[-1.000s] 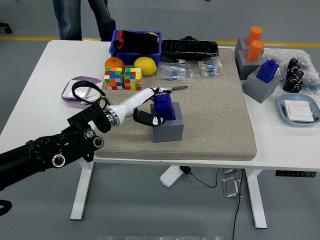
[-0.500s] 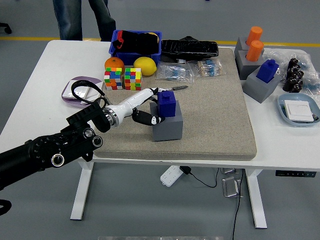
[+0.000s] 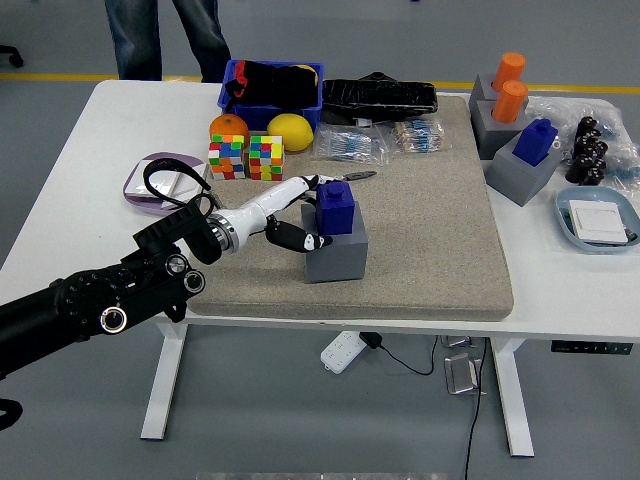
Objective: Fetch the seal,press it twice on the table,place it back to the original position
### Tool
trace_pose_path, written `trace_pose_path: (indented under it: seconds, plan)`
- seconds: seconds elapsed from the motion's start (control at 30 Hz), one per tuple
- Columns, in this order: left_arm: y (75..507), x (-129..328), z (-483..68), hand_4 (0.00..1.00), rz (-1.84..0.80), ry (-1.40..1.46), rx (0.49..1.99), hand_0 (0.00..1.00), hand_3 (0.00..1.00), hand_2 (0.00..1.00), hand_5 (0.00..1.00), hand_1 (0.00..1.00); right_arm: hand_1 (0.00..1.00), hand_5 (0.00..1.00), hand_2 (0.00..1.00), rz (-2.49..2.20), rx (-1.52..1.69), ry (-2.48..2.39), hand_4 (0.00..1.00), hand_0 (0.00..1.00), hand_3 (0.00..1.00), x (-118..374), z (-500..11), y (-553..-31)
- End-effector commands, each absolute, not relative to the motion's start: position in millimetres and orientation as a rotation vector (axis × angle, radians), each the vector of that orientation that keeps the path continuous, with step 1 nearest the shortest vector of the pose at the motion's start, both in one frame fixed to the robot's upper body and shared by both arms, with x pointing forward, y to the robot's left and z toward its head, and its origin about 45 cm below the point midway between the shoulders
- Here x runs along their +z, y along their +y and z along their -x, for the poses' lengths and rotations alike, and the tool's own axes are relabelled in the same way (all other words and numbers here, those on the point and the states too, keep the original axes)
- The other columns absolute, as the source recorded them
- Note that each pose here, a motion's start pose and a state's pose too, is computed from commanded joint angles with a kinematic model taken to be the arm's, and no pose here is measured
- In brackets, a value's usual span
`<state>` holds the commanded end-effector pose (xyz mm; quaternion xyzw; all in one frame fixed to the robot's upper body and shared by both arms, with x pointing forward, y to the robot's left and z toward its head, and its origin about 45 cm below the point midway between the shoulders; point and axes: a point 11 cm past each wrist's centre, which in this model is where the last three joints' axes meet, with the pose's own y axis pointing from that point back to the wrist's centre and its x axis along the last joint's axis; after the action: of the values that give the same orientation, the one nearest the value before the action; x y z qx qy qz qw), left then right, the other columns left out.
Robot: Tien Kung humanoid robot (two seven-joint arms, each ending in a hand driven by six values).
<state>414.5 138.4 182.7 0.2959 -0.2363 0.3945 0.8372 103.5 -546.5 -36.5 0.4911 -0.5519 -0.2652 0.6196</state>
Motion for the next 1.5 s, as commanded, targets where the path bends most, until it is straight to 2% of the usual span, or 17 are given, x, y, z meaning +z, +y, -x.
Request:
trace_pose_path:
  seconds: [0.67, 0.7, 0.87, 0.9, 1.2, 1.3, 1.47, 1.5]
  plan:
    - [143, 194, -419, 0.881, -0.588, -0.448, 0.868, 0.985, 0.936, 0.872, 0.002, 0.915, 0.71, 0.558, 0.704, -1.13, -0.607, -1.269, 0.776, 0.802, 0.665, -36, -103, -547]
    - [144, 194, -419, 0.885, -0.587, -0.446, 0.87, 0.998, 0.947, 0.921, 0.002, 0.975, 0.71, 0.558, 0.704, -1.131, -0.607, -1.269, 0.776, 0.802, 0.665, -36, -104, -547]
    - [162, 207, -430, 0.885, -0.551, -0.377, 0.907, 0.998, 0.947, 0.921, 0.002, 0.975, 0.71, 0.558, 0.704, -1.132, -0.606, -1.265, 0.776, 0.802, 0.665, -37, -103, -546]
    - [166, 211, -432, 0.974, -0.535, -0.359, 0.913, 0.998, 0.966, 0.968, 0.121, 0.998, 0.71, 0.558, 0.704, -1.131, -0.607, -1.265, 0.776, 0.802, 0.665, -37, -103, -547]
    - [207, 245, -449, 0.993, -0.416, -0.193, 0.974, 0.998, 0.966, 0.964, 0.135, 0.994, 0.71, 0.558, 0.703, -1.127, -0.613, -1.266, 0.777, 0.802, 0.664, -37, -100, -547]
    - [226, 255, -460, 0.993, -0.409, -0.196, 1.058, 0.998, 0.966, 0.964, 0.135, 0.994, 0.71, 0.558, 0.703, -1.127, -0.615, -1.269, 0.777, 0.802, 0.664, -37, -100, -546]
    - [273, 272, -481, 0.988, -0.381, -0.25, 1.285, 0.998, 0.957, 0.962, 0.157, 0.992, 0.71, 0.558, 0.704, -1.129, -0.615, -1.276, 0.777, 0.802, 0.665, -37, -101, -547]
    - [284, 275, -484, 0.904, -0.382, -0.27, 1.33, 0.998, 0.955, 0.96, 0.212, 0.992, 0.71, 0.558, 0.703, -1.128, -0.615, -1.275, 0.777, 0.802, 0.665, -37, -101, -547]
